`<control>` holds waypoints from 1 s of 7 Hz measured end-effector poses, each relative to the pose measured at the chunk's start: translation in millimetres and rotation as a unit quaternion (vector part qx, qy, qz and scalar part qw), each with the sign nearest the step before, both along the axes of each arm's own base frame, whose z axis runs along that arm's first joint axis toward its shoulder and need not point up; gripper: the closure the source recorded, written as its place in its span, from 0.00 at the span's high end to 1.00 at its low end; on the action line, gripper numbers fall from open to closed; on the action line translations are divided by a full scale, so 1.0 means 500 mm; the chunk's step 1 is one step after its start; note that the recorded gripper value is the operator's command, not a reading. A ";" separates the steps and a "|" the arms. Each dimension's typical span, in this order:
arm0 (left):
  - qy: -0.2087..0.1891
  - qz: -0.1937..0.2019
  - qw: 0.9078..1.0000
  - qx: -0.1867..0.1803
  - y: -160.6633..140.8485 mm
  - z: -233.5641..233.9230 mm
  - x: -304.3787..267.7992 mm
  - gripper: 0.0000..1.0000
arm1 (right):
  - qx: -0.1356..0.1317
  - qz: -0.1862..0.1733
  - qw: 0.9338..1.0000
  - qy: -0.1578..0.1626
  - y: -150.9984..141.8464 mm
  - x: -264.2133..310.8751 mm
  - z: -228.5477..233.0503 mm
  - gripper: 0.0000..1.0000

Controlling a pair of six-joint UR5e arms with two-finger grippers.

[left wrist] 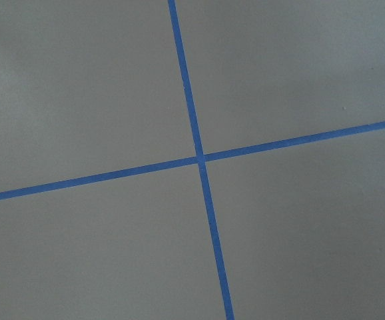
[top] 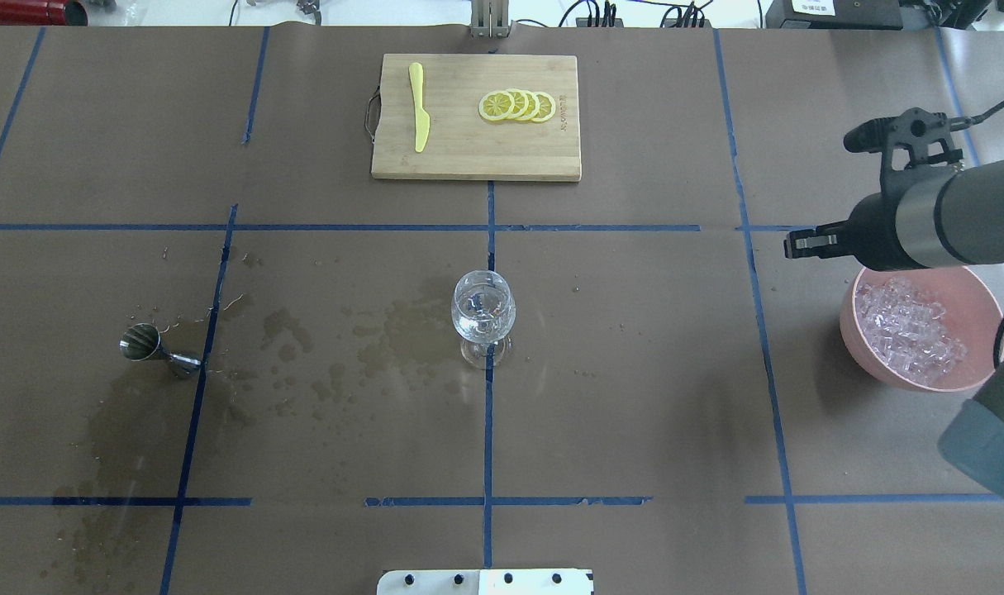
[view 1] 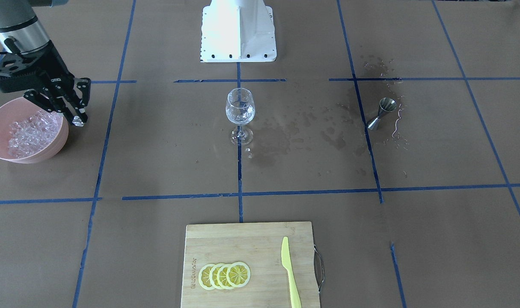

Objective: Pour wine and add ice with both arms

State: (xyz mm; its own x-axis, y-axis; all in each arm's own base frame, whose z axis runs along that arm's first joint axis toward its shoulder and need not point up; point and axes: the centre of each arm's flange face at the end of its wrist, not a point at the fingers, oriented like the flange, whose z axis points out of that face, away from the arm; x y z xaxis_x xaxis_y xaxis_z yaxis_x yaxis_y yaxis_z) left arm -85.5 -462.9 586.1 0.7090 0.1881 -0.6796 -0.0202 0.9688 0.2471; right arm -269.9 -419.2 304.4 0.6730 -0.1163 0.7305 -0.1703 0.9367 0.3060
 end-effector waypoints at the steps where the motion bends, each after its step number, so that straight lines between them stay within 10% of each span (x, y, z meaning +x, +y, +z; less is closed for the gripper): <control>1: 0.000 0.000 1.000 0.000 0.000 -0.001 0.000 1.00 | -0.022 0.004 1.000 -0.004 -0.002 -0.055 -0.093 0.00; 7: 0.000 0.000 1.000 0.000 0.000 -0.002 0.000 1.00 | -0.048 0.023 0.998 0.014 0.068 -0.368 -0.436 0.00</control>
